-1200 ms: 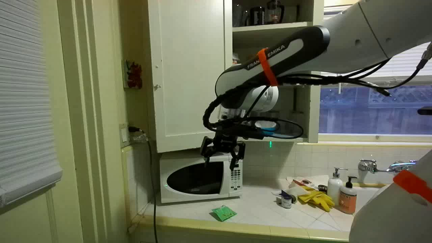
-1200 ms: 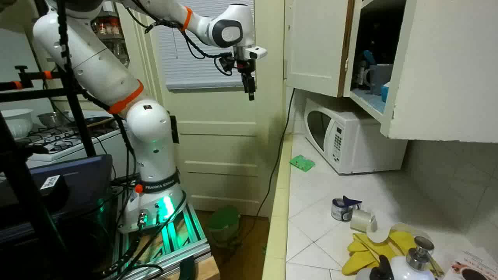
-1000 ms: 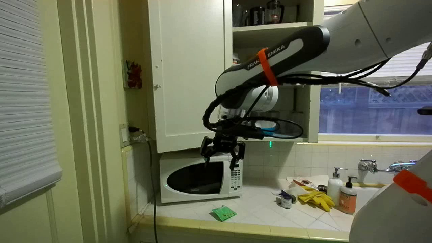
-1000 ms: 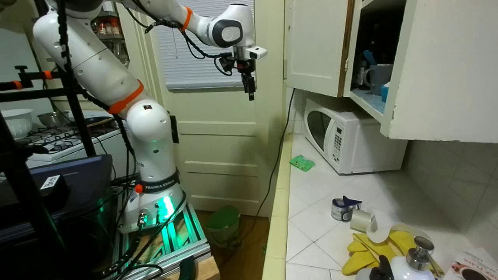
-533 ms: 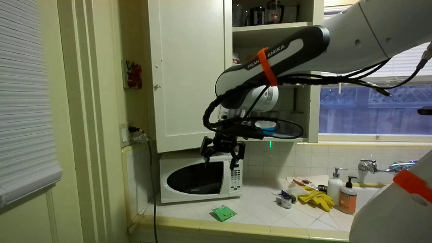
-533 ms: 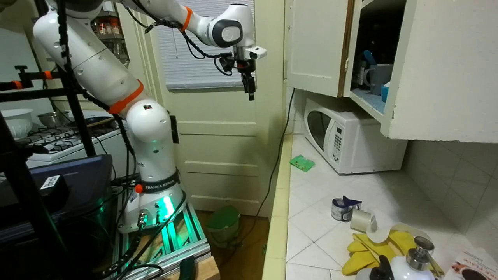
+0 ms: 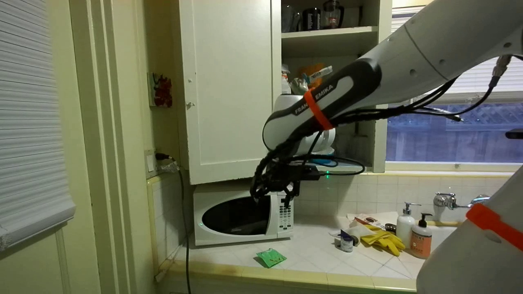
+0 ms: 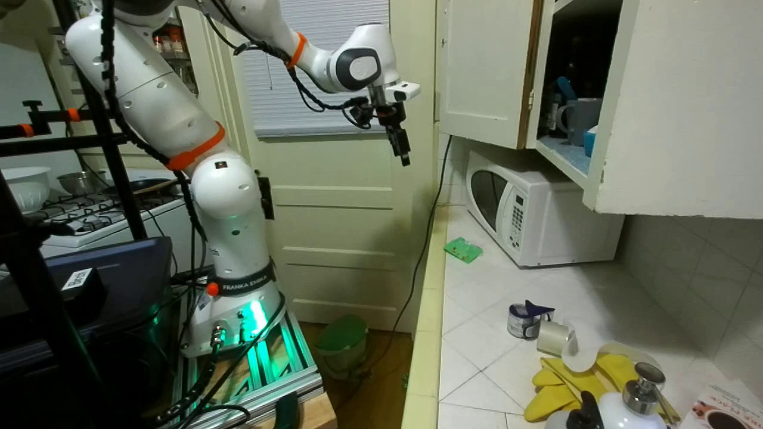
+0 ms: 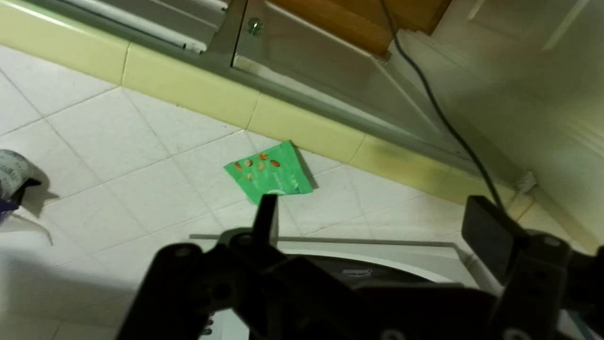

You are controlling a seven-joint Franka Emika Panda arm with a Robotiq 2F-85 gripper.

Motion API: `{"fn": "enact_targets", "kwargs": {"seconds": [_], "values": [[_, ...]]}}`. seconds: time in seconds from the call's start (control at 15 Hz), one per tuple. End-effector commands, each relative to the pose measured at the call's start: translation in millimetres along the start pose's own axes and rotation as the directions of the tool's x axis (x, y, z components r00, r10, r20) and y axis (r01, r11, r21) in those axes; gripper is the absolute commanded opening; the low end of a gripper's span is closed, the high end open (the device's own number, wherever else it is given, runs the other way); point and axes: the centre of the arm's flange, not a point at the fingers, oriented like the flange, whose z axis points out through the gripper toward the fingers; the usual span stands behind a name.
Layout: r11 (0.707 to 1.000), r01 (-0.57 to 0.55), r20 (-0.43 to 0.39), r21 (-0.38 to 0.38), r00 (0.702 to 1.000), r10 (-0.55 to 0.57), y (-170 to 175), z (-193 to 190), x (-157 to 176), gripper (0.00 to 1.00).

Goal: Put the green object in the open cabinet

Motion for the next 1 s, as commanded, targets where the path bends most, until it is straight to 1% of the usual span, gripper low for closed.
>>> {"fn": "enact_targets", "kwargs": {"seconds": [0.0,0.13,0.2,0.27,0.33,0.47,0.6,0.67,0.73,0.93], "values": [[0.993,0.027,-0.048,-0.112,0.998,-0.032,19.2,73.5,24.0,1.0],[0.977,0.057,-0.038,-0.204,0.997,-0.066,39.1,106.0,38.5,1.0],[0.99,0.058,-0.039,-0.13,0.997,-0.063,32.9,70.1,18.5,1.0],[0.986,0.061,-0.03,-0.157,0.997,-0.067,42.0,85.9,22.0,1.0],[0.984,0.064,-0.02,-0.167,0.997,-0.068,47.8,96.4,25.2,1.0],[0.983,0.067,-0.012,-0.17,0.997,-0.07,49.7,102.9,29.5,1.0],[0.983,0.072,-0.019,-0.168,0.997,-0.076,45.7,100.4,31.2,1.0],[0.978,0.068,-0.025,-0.198,0.997,-0.074,37.3,116.0,34.6,1.0],[0.977,0.092,-0.015,-0.194,0.995,-0.097,30.8,125.6,36.7,1.0],[0.942,0.195,0.037,-0.271,0.981,-0.193,-1.7,162.5,39.8,1.0]]}}
